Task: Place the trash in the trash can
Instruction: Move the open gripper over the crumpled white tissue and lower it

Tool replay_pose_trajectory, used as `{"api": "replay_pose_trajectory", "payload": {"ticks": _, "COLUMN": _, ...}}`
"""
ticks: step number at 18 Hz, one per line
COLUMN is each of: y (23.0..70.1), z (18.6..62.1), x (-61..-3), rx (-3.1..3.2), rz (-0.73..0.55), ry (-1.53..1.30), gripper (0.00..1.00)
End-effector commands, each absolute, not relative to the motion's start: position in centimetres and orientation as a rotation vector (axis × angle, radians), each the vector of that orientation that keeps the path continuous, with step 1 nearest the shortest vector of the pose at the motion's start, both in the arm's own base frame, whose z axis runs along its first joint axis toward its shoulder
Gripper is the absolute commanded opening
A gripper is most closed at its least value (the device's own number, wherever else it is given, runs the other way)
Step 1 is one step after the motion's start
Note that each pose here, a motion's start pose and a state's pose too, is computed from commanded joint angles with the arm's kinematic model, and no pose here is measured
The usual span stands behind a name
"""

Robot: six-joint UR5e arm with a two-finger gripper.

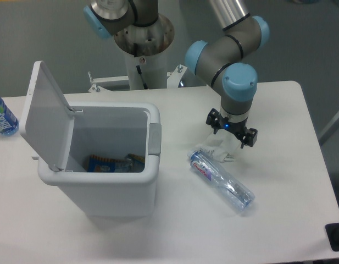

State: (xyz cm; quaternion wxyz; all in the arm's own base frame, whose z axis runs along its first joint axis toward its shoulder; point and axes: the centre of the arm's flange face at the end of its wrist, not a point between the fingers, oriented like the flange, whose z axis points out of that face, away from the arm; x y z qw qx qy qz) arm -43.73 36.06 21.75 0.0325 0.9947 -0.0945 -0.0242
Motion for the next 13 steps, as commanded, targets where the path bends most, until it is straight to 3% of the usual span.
{"api": "replay_pose_trajectory", "payload": {"ticks": 3, "y": 36.0, "z": 21.1, "x": -44.2, "rx": 3.043, "rz": -0.09, "ry": -0.288, "gripper": 1.0}}
{"api": "replay_pose_trajectory", "payload": {"ticks": 13, "y": 35.8, "z": 20.7, "x": -44.8, "rx": 2.975, "rz": -0.134, "ry": -0.271, "gripper": 0.34}}
